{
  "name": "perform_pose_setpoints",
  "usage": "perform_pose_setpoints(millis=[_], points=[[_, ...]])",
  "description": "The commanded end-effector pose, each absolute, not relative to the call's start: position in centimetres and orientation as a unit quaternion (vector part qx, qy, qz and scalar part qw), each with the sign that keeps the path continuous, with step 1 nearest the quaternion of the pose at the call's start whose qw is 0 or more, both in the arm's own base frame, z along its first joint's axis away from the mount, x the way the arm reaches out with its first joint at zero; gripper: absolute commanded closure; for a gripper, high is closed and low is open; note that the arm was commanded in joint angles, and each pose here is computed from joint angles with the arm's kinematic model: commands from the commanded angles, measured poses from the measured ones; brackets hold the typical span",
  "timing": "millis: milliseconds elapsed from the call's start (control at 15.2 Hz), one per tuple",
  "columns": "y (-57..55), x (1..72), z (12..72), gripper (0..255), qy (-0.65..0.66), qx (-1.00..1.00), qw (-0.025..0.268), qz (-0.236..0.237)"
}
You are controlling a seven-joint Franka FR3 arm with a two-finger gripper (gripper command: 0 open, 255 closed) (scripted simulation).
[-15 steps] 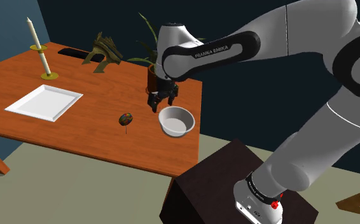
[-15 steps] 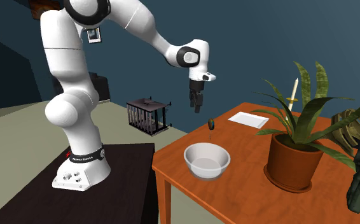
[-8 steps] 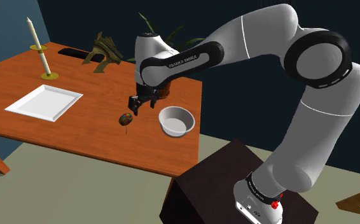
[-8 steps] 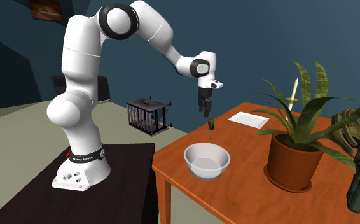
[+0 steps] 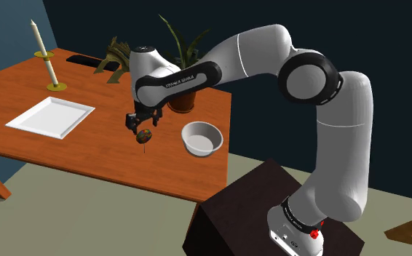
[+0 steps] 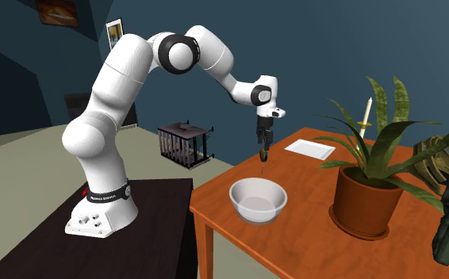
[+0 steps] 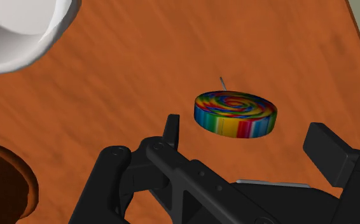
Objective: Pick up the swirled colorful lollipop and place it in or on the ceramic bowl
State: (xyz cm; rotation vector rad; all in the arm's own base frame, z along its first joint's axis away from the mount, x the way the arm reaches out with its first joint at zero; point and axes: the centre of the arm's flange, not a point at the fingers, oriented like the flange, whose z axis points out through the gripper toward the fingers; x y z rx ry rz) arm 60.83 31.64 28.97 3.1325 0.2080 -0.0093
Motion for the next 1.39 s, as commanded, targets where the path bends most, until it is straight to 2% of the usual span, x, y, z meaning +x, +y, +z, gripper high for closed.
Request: perform_pose_setpoints(millis=[0, 396, 924, 990, 1320], points=[[32.0, 61.2, 28.0, 0, 0.066, 0.998, 0.001, -0.002], [32.0, 61.2, 24.6, 0, 0.066, 0.998, 0.001, -0.002], [32.0, 61.2, 24.6, 0, 0.066, 0.998, 0.001, -0.002], [32.0, 61.2, 24.6, 255, 0.066, 0.998, 0.001, -0.002], [32.0, 61.2, 24.6, 255, 0.066, 0.998, 0.001, -0.002]])
